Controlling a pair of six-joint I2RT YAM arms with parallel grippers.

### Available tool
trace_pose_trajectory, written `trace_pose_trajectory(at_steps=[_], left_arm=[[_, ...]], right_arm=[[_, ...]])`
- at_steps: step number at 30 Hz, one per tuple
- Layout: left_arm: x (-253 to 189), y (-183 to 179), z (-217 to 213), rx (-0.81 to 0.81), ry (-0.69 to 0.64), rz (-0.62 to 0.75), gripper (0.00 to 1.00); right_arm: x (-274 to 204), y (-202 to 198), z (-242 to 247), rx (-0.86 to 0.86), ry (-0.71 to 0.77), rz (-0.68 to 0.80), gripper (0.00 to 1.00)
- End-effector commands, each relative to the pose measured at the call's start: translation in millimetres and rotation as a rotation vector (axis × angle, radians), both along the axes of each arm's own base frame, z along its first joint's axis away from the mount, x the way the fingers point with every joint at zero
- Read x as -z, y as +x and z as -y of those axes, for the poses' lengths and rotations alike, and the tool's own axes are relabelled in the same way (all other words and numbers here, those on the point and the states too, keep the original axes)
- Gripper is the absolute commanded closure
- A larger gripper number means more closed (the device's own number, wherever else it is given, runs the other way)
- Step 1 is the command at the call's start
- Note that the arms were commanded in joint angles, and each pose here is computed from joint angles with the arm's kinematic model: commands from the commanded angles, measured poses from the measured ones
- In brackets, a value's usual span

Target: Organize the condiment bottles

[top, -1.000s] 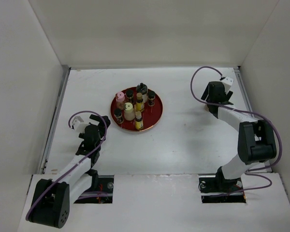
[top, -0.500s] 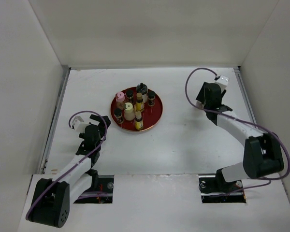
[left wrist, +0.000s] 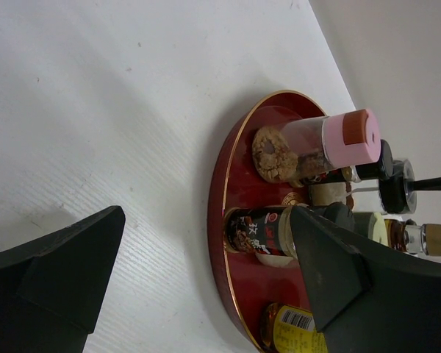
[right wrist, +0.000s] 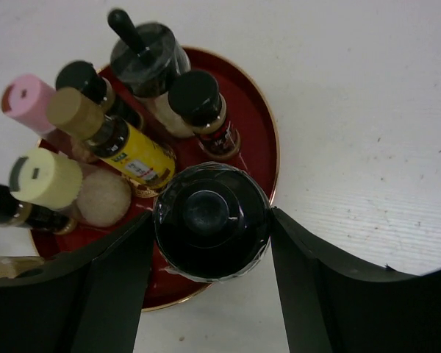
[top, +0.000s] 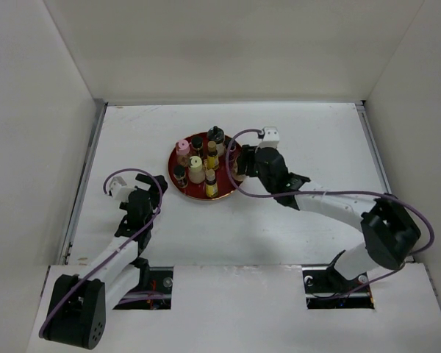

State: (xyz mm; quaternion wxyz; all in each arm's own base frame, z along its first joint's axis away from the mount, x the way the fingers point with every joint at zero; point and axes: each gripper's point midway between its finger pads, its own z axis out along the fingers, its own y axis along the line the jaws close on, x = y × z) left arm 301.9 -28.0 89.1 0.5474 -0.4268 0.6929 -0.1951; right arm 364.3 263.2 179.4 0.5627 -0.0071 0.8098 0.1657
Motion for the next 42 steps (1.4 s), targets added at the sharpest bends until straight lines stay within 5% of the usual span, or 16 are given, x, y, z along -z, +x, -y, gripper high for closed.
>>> trace_pose_trajectory(at_steps=[1,17,23,28,35,42], left_arm=[[-22.3,7.4,-1.4,-0.012,-0.011,0.075,0.0],[-16.6,8.3,-2.0,-0.016,-0.011,0.053,0.0],[-14.5,9.5,-0.1,-0.002,-0.01,0.042,0.0],[-17.5,7.4,-1.8,-0.003,-0.008,0.057,0.0],[-18.7,7.0,-0.6,0.01,-0.003,0.056,0.0],[-13.2,8.0,-6.6,-0.005,-0.006,0.009,0.0]], right_arm=[[-44.6,16.7,-29.3,-0.01,0.115,0.118,0.48],[13.5,26.5,-61.4,-0.03,-0.003,0.065,0.42],[19.9,22.6,-65.0,-0.031,-0.04,0.068,0.18],[-23.0,10.3,-56.3,-0.04,0.021,0.13,0.02],[-70.0,-13.0,-5.4,0.006,0.124,0.214,0.0],[-43.5,-12.1,82.0,0.195,0.205,0.204,0.0]])
